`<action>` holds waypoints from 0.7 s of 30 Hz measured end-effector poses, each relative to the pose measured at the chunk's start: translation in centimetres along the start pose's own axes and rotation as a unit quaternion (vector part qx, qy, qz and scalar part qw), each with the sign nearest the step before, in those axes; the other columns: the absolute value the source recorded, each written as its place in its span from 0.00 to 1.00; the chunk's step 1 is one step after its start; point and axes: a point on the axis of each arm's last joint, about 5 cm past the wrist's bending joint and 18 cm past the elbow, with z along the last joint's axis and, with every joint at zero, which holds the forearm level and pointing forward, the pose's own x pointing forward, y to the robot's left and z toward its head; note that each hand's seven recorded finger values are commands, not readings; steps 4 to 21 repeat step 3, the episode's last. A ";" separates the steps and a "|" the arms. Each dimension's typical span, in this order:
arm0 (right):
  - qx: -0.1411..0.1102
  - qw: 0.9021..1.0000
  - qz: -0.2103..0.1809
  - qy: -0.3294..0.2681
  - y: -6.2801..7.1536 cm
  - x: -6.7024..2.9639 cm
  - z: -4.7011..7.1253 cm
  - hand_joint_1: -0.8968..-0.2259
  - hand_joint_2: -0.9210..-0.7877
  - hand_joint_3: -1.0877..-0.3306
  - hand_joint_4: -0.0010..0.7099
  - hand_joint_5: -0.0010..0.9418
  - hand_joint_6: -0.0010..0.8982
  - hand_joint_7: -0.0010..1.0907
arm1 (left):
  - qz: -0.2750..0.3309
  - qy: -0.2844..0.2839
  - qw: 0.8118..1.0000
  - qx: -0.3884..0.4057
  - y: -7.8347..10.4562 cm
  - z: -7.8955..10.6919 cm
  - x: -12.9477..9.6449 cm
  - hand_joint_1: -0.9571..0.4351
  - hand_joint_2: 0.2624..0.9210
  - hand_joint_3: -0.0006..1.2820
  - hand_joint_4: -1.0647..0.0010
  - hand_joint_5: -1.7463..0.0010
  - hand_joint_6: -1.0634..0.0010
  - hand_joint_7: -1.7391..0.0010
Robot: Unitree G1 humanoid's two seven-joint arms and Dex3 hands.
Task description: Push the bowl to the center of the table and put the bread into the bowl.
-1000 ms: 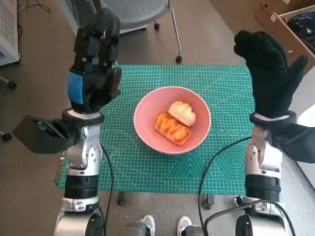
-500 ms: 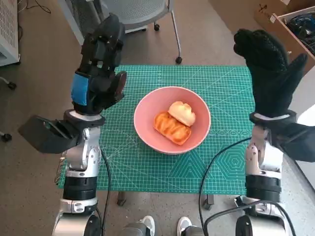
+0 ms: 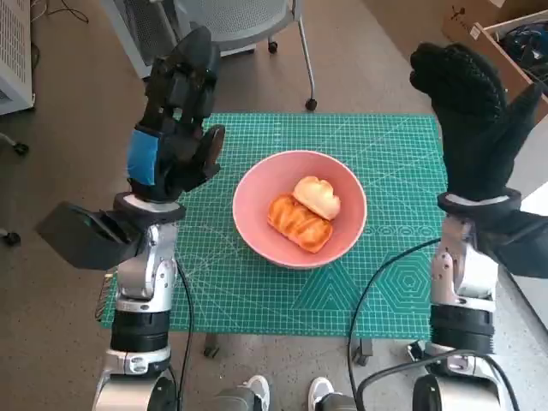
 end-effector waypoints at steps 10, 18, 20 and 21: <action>-0.003 1.000 0.001 0.002 0.1 0.07 0.1 0.38 0.00 0.48 0.29 0.01 0.11 0.33 | 0.000 0.000 1.000 0.000 0.0 0.0 0.0 0.25 1.00 0.39 1.00 0.96 1.00 0.71; -0.003 1.000 0.001 0.002 0.1 0.07 0.1 0.38 0.00 0.48 0.29 0.01 0.11 0.33 | 0.000 0.000 1.000 0.000 0.0 0.0 0.0 0.25 1.00 0.39 1.00 0.96 1.00 0.71; -0.003 1.000 0.001 0.002 0.1 0.07 0.1 0.38 0.00 0.48 0.29 0.01 0.11 0.33 | 0.000 0.000 1.000 0.000 0.0 0.0 0.0 0.25 1.00 0.39 1.00 0.96 1.00 0.71; -0.003 1.000 0.001 0.002 0.1 0.07 0.1 0.38 0.00 0.48 0.29 0.01 0.11 0.33 | 0.000 0.000 1.000 0.000 0.0 0.0 0.0 0.25 1.00 0.39 1.00 0.96 1.00 0.71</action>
